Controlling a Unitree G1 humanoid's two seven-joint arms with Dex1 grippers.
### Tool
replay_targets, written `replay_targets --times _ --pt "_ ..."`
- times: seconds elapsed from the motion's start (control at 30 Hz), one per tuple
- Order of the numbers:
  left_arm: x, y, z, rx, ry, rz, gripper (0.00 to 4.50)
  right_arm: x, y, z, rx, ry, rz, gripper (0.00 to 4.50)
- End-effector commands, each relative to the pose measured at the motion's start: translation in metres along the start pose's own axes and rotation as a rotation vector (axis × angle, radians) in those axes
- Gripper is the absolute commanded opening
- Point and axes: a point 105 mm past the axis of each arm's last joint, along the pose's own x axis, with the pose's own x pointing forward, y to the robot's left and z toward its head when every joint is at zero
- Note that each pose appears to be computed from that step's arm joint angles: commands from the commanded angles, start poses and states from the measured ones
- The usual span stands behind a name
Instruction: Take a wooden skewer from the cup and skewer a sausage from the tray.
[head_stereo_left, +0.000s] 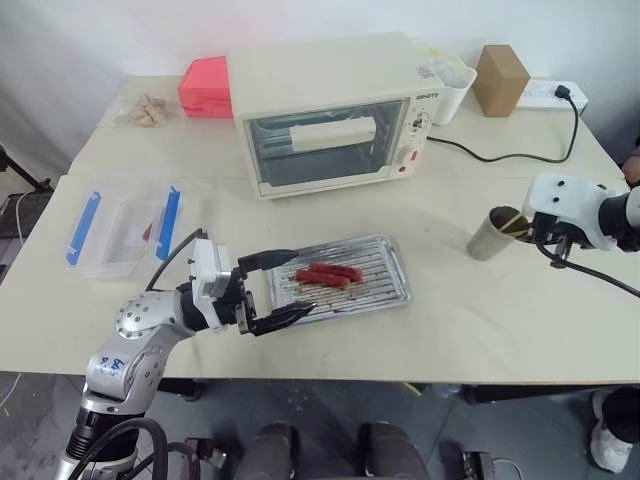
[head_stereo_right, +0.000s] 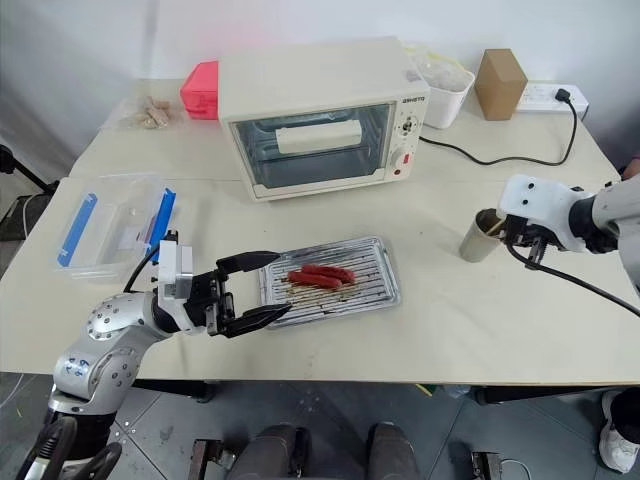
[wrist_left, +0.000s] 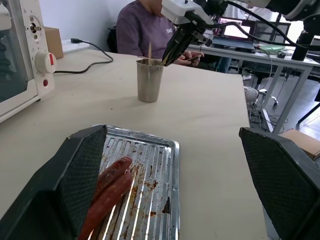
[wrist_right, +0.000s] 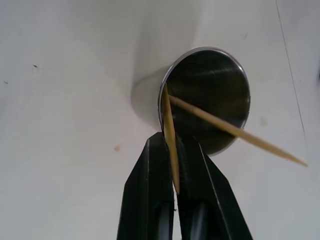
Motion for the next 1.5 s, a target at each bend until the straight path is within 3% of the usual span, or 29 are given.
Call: replay_targets --times 0.03,1.07,1.3,1.5 --pt "-0.001 -0.001 0.007 0.028 -0.009 -0.001 4.50 -0.016 -0.010 0.011 -0.007 -0.043 -0.056 0.01" --pt "-0.003 0.003 0.005 0.028 -0.006 0.023 4.50 -0.004 0.013 0.014 -0.044 -0.041 0.018 0.01" --pt "-0.003 0.002 0.006 0.027 -0.009 0.020 4.50 -0.003 0.014 0.015 -0.038 -0.057 0.010 2.00" --pt "-0.005 0.002 0.005 0.028 -0.006 0.025 4.50 -0.011 0.011 0.020 -0.053 -0.083 0.002 2.00"
